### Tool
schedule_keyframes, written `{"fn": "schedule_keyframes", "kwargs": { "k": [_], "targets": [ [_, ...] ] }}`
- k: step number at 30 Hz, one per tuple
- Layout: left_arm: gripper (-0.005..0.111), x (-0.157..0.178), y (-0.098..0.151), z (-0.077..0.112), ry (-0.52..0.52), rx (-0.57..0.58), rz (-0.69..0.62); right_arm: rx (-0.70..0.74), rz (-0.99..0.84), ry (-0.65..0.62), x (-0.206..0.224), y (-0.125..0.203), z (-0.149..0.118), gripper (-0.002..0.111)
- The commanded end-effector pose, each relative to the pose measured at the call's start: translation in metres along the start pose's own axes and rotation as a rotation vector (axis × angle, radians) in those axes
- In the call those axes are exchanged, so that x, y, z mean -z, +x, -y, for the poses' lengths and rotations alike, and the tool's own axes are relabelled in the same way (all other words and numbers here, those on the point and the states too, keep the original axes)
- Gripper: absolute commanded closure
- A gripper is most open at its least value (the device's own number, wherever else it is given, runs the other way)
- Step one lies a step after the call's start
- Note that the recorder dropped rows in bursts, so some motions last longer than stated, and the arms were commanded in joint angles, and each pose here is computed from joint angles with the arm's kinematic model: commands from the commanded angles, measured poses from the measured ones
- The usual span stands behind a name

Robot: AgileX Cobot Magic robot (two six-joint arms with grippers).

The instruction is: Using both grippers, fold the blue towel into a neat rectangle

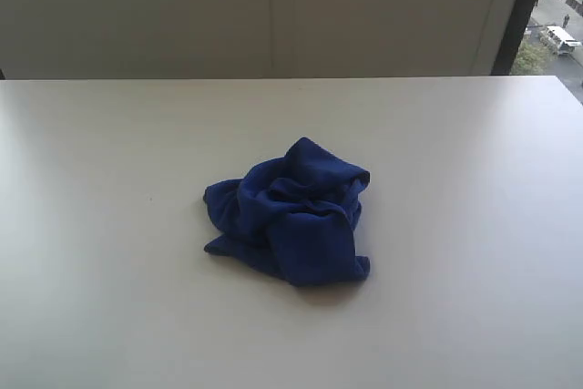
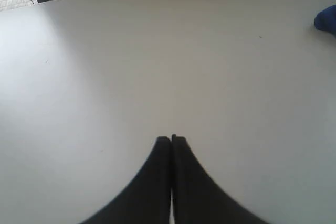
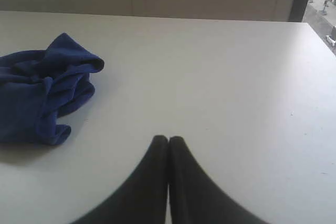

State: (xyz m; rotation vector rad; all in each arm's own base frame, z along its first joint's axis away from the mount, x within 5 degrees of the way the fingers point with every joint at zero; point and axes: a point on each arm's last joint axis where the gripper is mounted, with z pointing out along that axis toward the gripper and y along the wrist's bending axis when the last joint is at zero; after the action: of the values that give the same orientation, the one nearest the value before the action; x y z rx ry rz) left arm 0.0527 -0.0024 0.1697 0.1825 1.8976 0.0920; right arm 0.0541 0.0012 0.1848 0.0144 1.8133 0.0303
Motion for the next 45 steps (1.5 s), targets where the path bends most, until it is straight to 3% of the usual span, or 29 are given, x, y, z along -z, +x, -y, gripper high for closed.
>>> {"fn": "schedule_keyframes", "kwargs": {
  "k": [1, 15, 21, 28, 31, 35, 42, 45],
  "targets": [
    [0.107, 0.0, 0.001, 0.0, -0.003, -0.004, 0.002, 0.019, 0.016, 0.0, 0.0, 0.0, 0.0, 0.108],
    [0.107, 0.0, -0.007, -0.002, -0.024, -0.032, 0.082, 0.019, 0.016, 0.0, 0.0, 0.0, 0.0, 0.108],
    [0.107, 0.001, -0.01, -0.002, -0.013, 0.151, 0.118, 0.019, 0.016, 0.0, 0.0, 0.0, 0.0, 0.108],
    [0.107, 0.001, -0.014, -0.003, -0.021, 0.167, 0.165, 0.019, 0.016, 0.0, 0.0, 0.0, 0.0, 0.108],
    [0.107, 0.003, -0.022, -0.005, -0.035, 0.185, 0.256, 0.019, 0.016, 0.0, 0.0, 0.0, 0.0, 0.108],
    [0.107, 0.007, -0.034, -0.009, -0.032, 0.33, 0.413, 0.019, 0.016, 0.0, 0.0, 0.0, 0.0, 0.108],
    [0.107, 0.019, -0.053, -0.014, -0.055, 0.331, 0.66, 0.019, 0.016, 0.0, 0.0, 0.0, 0.0, 0.108],
    [0.107, 0.022, -0.057, -0.014, -0.009, 0.449, 0.716, 0.019, 0.016, 0.0, 0.0, 0.0, 0.0, 0.108]
  ]
}}
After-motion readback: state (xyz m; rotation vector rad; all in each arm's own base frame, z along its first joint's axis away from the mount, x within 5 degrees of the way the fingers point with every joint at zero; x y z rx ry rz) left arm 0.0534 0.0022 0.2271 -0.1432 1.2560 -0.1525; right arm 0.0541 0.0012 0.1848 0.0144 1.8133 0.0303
